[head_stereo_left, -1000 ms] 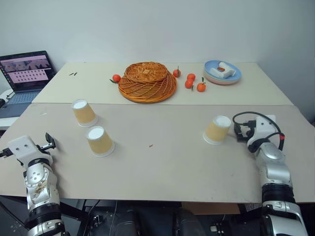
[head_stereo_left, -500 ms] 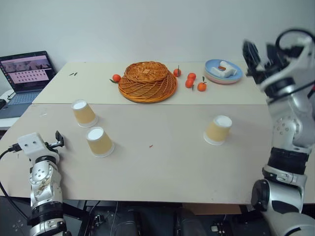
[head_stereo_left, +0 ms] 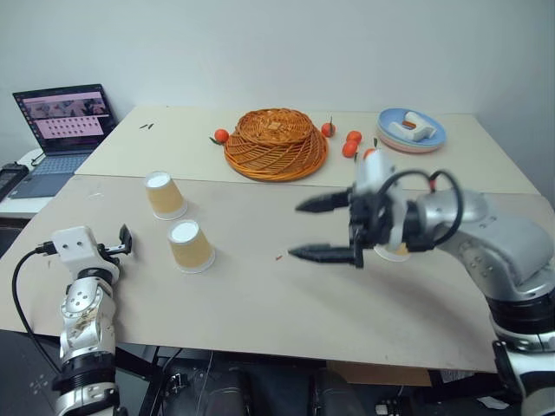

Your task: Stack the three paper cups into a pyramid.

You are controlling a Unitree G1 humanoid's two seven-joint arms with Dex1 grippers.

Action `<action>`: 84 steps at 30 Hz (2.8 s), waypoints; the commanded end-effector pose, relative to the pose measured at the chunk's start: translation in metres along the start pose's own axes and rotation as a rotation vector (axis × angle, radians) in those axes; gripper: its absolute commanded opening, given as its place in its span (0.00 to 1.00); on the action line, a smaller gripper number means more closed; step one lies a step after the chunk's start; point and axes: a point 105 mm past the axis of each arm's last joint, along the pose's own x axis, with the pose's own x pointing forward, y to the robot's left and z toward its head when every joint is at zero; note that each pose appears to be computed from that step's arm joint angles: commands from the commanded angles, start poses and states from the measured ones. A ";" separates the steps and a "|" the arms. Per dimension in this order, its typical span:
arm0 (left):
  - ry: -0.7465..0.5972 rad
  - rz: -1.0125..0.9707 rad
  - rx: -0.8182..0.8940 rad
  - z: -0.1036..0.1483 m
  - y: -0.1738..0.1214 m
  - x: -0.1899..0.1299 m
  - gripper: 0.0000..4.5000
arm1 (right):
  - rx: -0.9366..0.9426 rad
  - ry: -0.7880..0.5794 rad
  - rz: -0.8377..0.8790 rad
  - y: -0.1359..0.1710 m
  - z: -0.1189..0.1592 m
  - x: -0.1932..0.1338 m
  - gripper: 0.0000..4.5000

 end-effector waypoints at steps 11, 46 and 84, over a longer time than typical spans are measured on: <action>0.141 -0.567 0.259 0.070 -0.004 -0.064 0.99 | -0.074 -0.046 -0.074 -0.014 0.000 0.004 1.00; 0.114 -1.024 0.170 0.078 -0.094 -0.013 0.88 | -0.068 -0.041 -0.230 -0.021 0.000 -0.009 1.00; -0.052 -1.545 0.210 0.080 -0.276 -0.016 0.80 | -0.083 -0.017 -0.366 -0.044 0.003 -0.022 1.00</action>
